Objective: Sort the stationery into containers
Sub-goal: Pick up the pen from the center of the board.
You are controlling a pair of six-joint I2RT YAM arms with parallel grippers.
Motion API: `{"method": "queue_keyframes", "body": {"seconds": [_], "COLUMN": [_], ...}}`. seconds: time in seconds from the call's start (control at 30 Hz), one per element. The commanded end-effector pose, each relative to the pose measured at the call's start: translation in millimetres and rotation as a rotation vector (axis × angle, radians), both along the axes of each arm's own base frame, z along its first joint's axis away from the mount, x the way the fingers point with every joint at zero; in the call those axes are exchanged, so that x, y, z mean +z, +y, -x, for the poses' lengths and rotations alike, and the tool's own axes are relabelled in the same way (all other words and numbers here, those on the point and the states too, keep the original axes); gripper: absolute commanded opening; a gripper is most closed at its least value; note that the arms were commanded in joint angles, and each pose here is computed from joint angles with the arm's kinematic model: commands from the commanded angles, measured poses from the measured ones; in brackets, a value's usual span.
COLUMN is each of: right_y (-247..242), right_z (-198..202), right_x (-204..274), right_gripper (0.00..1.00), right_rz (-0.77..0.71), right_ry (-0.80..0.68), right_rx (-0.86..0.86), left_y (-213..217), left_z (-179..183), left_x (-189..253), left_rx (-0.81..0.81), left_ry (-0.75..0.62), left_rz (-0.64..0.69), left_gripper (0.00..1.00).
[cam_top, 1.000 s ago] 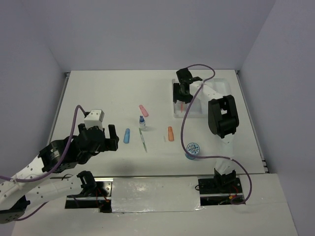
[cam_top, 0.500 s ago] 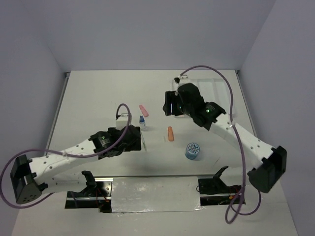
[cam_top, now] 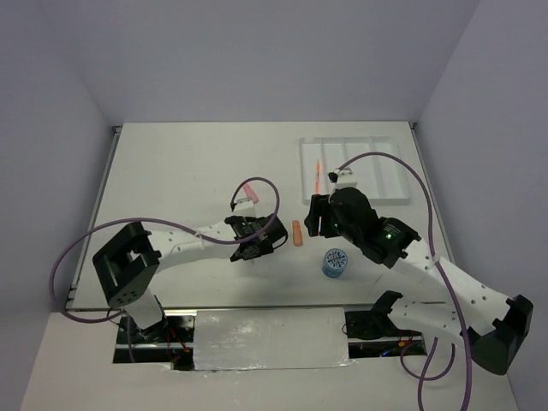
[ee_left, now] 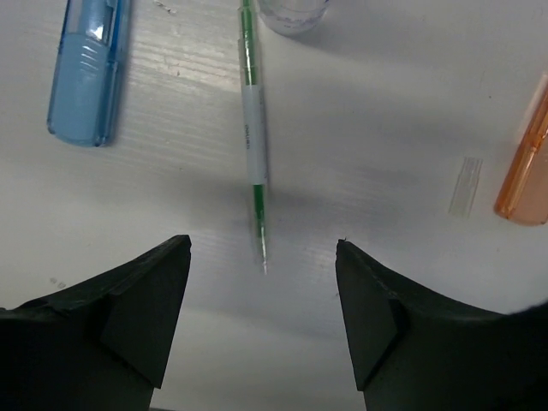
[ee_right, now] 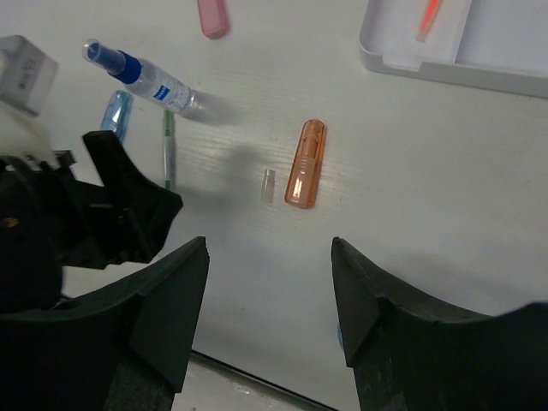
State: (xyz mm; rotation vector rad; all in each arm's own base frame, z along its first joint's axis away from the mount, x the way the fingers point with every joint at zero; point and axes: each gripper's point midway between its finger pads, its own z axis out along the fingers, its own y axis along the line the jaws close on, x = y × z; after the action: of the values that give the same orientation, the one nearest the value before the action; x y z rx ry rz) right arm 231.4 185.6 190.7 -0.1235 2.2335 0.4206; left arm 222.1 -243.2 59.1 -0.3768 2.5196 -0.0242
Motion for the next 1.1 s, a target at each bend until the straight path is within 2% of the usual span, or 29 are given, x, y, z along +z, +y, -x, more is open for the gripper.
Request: {"method": "queue_keyframes", "body": {"seconds": [0.0, 0.13, 0.27, 0.5, 0.53, 0.67, 0.77, 0.8, 1.0, 1.07], "right_y": [-5, -8, -7, 3, 5, 9, 10, 10, 13, 15], "right_z": [5, 11, 13, 11, 11, 11, 11, 11, 12, 12], "right_x": [12, 10, 7, 3, 2, 3, 4, 5, 9, 7], "right_gripper": [0.66, 0.66, 0.66, 0.65, 0.65, 0.65, 0.65, 0.65, 0.65, 0.65], "right_rz": [-0.029, -0.043, -0.048, -0.059, -0.061, -0.063, -0.065, -0.065, -0.074, -0.080], "right_ry": [-0.036, -0.050, -0.050, -0.038, -0.035, -0.032, -0.035, -0.035, -0.041, -0.040], "right_rx": [-0.011, 0.003, 0.018, 0.047, 0.052, 0.063, 0.066, 0.066, 0.080, 0.087], "left_y": [-9, -4, 4, 10, 11, 16, 20, 20, 28, 34], "left_z": [-15, -20, -23, -32, -33, -30, -29, -28, -13, -5], "left_x": [5, -13, -24, -38, -41, -49, -56, -57, -59, -53], "left_rx": [0.069, 0.110, 0.129, 0.097, 0.095, 0.101, 0.101, 0.101, 0.105, 0.108], "left_ry": [-0.047, -0.043, -0.046, -0.032, -0.030, -0.014, 0.001, 0.006, 0.043, 0.042], "left_rz": [0.003, -0.067, -0.091, -0.071, -0.069, -0.071, -0.067, -0.062, -0.039, -0.025], "left_gripper": [0.80, 0.73, 0.72, 0.65, 0.57, 0.56, 0.45, 0.36, 0.01, 0.00]}}
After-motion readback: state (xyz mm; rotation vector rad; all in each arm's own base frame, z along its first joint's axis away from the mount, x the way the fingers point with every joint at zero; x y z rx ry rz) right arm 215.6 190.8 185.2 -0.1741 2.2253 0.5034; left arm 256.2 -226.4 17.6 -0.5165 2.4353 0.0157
